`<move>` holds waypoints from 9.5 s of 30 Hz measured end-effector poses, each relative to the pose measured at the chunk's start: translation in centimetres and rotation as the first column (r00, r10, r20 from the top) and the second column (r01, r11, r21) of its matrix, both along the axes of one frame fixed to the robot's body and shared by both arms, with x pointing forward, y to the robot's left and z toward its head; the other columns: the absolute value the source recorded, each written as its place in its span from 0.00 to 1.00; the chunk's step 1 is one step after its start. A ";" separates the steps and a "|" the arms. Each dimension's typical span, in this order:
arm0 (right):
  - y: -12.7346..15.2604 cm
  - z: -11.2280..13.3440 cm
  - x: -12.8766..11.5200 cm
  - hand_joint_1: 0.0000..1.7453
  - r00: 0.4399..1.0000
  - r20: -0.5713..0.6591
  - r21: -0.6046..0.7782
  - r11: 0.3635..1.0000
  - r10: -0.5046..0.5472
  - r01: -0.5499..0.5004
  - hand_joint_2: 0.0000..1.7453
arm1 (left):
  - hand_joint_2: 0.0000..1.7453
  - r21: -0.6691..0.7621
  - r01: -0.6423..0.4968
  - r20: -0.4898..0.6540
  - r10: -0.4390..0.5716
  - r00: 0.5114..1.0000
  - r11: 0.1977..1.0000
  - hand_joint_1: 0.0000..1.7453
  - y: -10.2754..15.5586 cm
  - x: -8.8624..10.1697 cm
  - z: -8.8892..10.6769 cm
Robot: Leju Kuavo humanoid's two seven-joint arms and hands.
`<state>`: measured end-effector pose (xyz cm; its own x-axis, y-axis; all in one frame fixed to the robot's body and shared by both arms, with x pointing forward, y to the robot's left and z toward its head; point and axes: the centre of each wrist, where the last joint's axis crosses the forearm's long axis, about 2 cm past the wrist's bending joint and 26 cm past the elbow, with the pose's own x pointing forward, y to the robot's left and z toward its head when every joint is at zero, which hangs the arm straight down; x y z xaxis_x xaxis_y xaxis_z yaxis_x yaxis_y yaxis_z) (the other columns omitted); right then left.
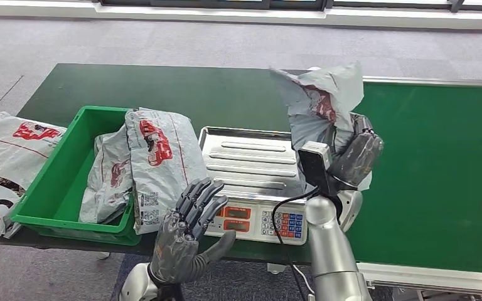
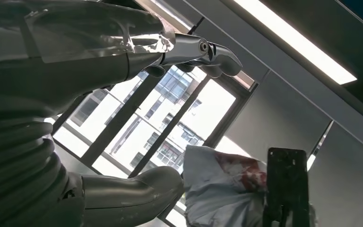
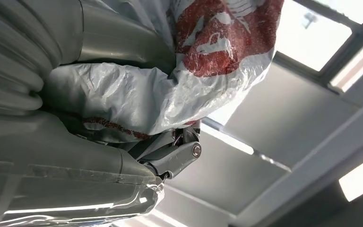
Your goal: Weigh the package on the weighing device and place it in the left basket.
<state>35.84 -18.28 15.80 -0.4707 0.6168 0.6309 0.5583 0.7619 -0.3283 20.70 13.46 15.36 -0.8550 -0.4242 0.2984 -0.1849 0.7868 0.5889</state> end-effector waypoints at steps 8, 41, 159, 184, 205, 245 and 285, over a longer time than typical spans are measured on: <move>2.9 -3.1 0.4 1.00 0.969 -0.192 0.034 0.988 0.154 -0.150 1.00 | 1.00 -0.004 0.018 0.008 -0.017 1.000 1.000 0.00 -0.5 0.7 0.1; 6.2 -5.2 0.6 1.00 0.800 -0.413 0.023 0.883 0.435 -0.468 1.00 | 1.00 0.011 0.008 0.009 -0.008 1.000 1.000 0.00 -0.5 0.8 0.1; -2.1 8.6 -5.6 0.00 0.884 0.467 -0.066 0.996 -0.027 0.065 1.00 | 1.00 0.047 0.118 -0.511 -0.077 0.856 0.992 0.00 -2.5 23.2 6.3; -1.9 7.9 -5.4 0.00 0.897 0.442 -0.069 0.996 -0.016 0.052 1.00 | 1.00 -0.153 0.121 -0.737 -0.195 0.648 0.981 0.00 -2.4 22.1 3.4; -1.6 7.9 -5.4 0.00 0.897 0.442 -0.079 0.996 -0.008 0.048 1.00 | 1.00 -0.131 0.058 -0.868 -0.143 0.476 0.990 0.00 -2.9 18.0 -3.1; -1.6 7.8 -5.4 0.00 0.898 0.439 -0.095 0.994 -0.005 0.052 1.00 | 1.00 0.079 0.063 -0.839 0.032 0.544 0.995 1.00 -3.5 17.0 -3.9; -3.4 7.0 -6.0 0.00 0.905 0.419 -0.062 0.992 -0.070 0.105 1.00 | 1.00 -0.290 -0.639 -0.397 0.517 0.758 0.713 1.00 8.0 15.9 -3.4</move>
<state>29.82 -21.72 22.84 -0.6208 0.7084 0.3357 0.7208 0.6842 -0.1108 36.56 21.44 11.93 -0.3375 -0.6036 0.7223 -0.5642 0.7440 0.3581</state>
